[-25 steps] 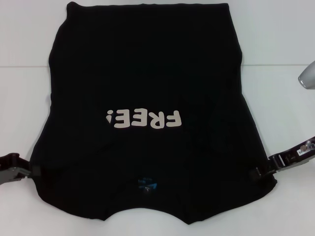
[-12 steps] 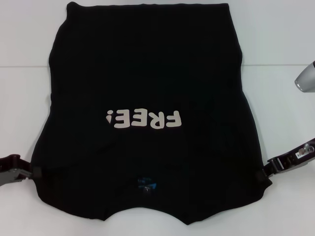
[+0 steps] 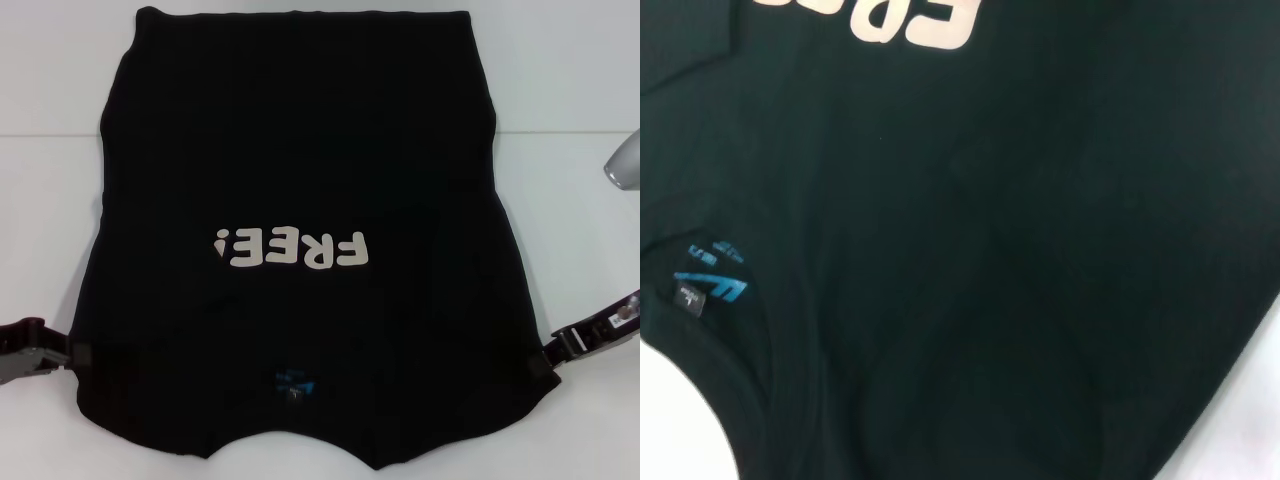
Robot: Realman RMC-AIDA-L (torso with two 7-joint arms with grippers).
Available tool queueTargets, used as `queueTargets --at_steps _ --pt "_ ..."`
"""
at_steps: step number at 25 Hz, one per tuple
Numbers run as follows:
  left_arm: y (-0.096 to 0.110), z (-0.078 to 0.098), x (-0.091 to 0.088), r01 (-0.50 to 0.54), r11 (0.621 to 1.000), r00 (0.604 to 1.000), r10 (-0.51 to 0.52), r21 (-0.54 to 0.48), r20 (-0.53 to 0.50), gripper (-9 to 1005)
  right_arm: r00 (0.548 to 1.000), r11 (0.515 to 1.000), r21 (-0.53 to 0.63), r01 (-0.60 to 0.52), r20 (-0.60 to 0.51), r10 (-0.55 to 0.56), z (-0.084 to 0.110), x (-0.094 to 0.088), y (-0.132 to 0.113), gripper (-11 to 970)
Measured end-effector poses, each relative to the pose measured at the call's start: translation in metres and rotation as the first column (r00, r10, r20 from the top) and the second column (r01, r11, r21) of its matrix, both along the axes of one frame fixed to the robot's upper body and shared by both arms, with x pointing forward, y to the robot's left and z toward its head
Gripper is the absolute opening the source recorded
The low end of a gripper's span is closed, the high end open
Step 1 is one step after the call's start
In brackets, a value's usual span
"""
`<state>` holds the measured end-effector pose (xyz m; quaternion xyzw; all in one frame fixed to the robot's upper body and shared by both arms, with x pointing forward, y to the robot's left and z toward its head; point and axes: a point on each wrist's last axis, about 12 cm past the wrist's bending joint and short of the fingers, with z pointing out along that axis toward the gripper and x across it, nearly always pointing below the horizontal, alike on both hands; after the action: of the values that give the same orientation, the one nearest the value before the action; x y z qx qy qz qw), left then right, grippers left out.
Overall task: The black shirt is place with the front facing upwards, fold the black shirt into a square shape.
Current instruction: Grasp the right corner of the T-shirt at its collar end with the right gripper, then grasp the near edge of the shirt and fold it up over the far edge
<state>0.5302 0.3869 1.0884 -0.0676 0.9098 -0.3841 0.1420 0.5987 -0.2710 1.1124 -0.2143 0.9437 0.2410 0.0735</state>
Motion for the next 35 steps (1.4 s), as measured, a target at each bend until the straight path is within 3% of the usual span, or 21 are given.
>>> queueTargets --at_steps 9,16,21,25,28,32,35 --pt "-0.012 0.012 -0.021 0.185 0.974 0.978 -0.195 -0.132 -0.07 26 0.98 0.983 0.014 -0.181 -0.08 0.181 0.013 -0.02 -0.026 53" --pt "-0.032 0.01 -0.046 0.388 0.895 0.879 -0.431 -0.219 -0.206 26 0.897 0.923 0.071 -0.377 -0.221 0.384 0.004 -0.053 -0.031 52" --pt "-0.036 0.005 -0.051 0.415 0.881 0.862 -0.46 -0.228 -0.211 27 0.89 0.92 0.093 -0.381 -0.234 0.392 -0.003 -0.06 -0.028 52" --pt "-0.034 0.011 -0.037 0.374 0.903 0.902 -0.407 -0.21 -0.143 27 0.928 0.939 0.148 -0.311 -0.163 0.334 0.002 -0.054 -0.031 52" --pt "-0.027 0.02 -0.019 0.285 0.937 0.952 -0.301 -0.2 -0.056 27 0.97 0.955 0.213 -0.208 -0.077 0.229 0.011 -0.044 -0.039 52" --pt "-0.011 0.033 0.002 0.088 0.966 0.995 -0.072 -0.243 0.076 27 1.0 0.944 0.331 -0.014 0.031 0.004 0.026 -0.031 -0.059 51" --pt "0.001 0.038 0.012 -0.055 0.951 0.981 0.108 -0.304 0.163 27 0.98 0.895 0.431 0.114 0.099 -0.173 0.031 -0.025 -0.074 51"
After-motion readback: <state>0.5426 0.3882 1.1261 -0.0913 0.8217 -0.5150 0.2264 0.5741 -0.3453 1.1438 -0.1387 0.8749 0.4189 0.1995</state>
